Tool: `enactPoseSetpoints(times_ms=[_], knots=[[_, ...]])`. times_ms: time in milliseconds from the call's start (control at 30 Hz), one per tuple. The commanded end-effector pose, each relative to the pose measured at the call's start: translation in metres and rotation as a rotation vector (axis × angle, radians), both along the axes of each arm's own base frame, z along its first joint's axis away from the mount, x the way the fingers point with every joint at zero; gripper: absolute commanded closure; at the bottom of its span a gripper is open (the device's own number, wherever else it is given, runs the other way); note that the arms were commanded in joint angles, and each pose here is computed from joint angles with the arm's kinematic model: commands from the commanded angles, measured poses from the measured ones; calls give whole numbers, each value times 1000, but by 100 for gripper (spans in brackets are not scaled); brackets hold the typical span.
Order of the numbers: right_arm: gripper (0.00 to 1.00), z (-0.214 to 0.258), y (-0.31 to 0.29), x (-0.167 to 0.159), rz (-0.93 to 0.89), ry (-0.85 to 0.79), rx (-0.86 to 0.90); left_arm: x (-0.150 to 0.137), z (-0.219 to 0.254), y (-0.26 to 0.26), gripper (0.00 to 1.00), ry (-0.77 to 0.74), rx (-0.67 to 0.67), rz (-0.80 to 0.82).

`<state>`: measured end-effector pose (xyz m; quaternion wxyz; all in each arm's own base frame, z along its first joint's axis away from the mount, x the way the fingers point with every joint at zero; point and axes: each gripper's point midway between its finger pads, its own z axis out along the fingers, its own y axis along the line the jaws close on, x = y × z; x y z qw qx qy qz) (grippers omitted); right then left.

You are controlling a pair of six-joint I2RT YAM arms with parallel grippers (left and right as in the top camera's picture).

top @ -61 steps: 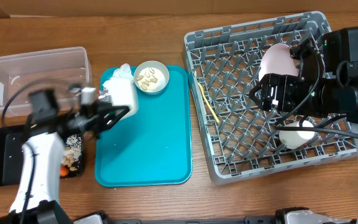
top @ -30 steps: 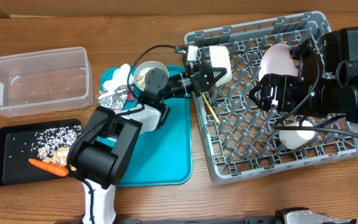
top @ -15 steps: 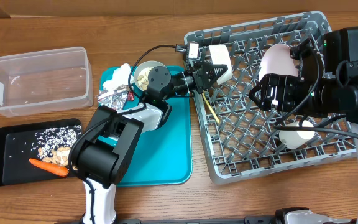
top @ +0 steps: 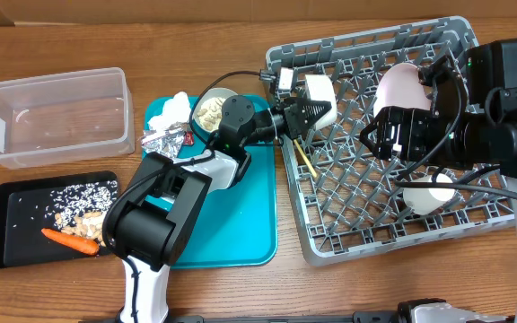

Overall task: Sort waste into correct bins and load items into the dishwasher rack
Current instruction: 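Carry the empty bowl right and set it in the dish rack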

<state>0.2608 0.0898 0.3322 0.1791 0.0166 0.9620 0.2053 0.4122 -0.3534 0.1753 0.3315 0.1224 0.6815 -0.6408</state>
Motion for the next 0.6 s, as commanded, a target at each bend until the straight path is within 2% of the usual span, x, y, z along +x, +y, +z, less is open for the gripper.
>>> enactPoseSetpoints(times_ms=[0, 100, 200, 233, 300, 567], knots=[[0, 1, 2, 0, 5, -5, 5, 2, -2, -4, 96, -39, 15, -3], [0, 1, 2, 0, 5, -5, 5, 3, -2, -3, 93, -39, 15, -6], [0, 1, 2, 0, 5, -5, 4, 3, -2, 0, 84, -28, 12, -12], [0, 1, 2, 0, 5, -5, 4, 3, -2, 2, 77, -22, 10, -23], [0, 1, 2, 0, 5, -5, 4, 2, -2, 8, 71, -11, 9, -54], [0, 1, 2, 0, 5, -5, 5, 10, -14, 42, 66, 96, 22, -99]])
